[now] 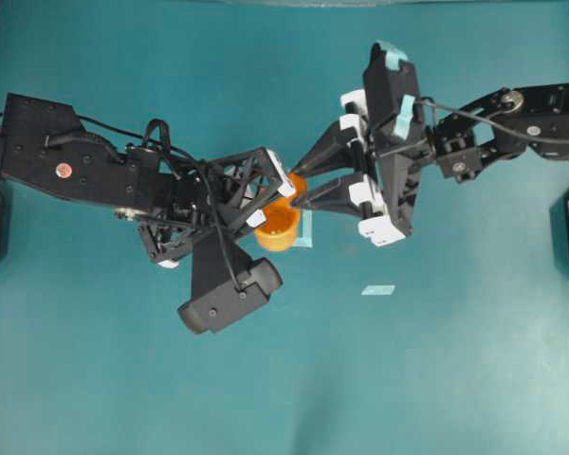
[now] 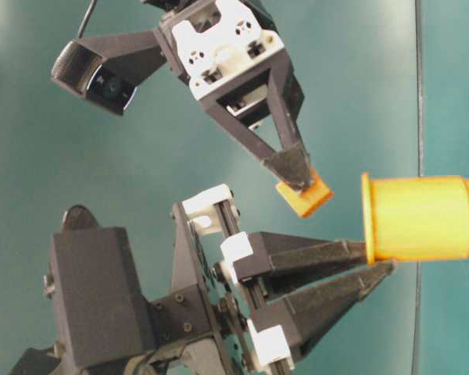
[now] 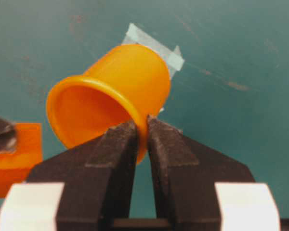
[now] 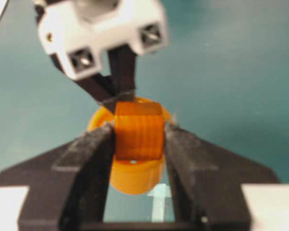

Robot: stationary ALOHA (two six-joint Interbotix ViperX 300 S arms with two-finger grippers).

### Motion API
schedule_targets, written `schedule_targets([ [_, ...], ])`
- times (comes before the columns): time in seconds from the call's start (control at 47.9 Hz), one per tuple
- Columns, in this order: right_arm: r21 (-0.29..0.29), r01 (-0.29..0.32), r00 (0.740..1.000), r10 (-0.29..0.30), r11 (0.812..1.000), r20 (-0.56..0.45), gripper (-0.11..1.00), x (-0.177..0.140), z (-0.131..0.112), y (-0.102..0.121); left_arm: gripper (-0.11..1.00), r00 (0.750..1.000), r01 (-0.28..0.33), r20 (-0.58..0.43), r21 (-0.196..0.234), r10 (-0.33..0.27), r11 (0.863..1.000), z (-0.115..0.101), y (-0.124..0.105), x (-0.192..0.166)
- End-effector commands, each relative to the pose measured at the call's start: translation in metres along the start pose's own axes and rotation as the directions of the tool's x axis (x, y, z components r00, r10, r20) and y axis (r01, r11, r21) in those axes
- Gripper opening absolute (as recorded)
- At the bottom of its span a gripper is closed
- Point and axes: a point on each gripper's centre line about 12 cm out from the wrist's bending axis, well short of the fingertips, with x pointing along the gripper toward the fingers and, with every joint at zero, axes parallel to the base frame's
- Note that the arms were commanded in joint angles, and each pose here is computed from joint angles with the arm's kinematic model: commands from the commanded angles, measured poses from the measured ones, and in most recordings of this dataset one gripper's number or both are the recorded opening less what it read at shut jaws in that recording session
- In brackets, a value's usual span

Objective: Hold the block with right arm and the cup with left arm, then put the block into the cup.
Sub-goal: 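Move the cube with the right gripper to the cup's opening, then push the cube into the cup and open the right gripper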

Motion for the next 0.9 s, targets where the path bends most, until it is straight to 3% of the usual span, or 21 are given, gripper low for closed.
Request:
schedule_targets([
  [0.0, -0.021, -0.022, 0.999, 0.022, 1.0, 0.035, 0.4, -0.0005, 0.0141, 0.0073, 0.08, 0.999, -0.036, 0.018, 0.002, 0.036, 0.999, 0.0031, 0.0086, -0.0106],
  [0.876, -0.026, -0.022, 0.999, 0.023, 0.999, 0.026, 0.4, 0.0043, 0.0136, 0.0118, 0.08, 0.998, -0.054, 0.04, 0.014, 0.053, 0.998, 0.0129, 0.0113, -0.0113],
])
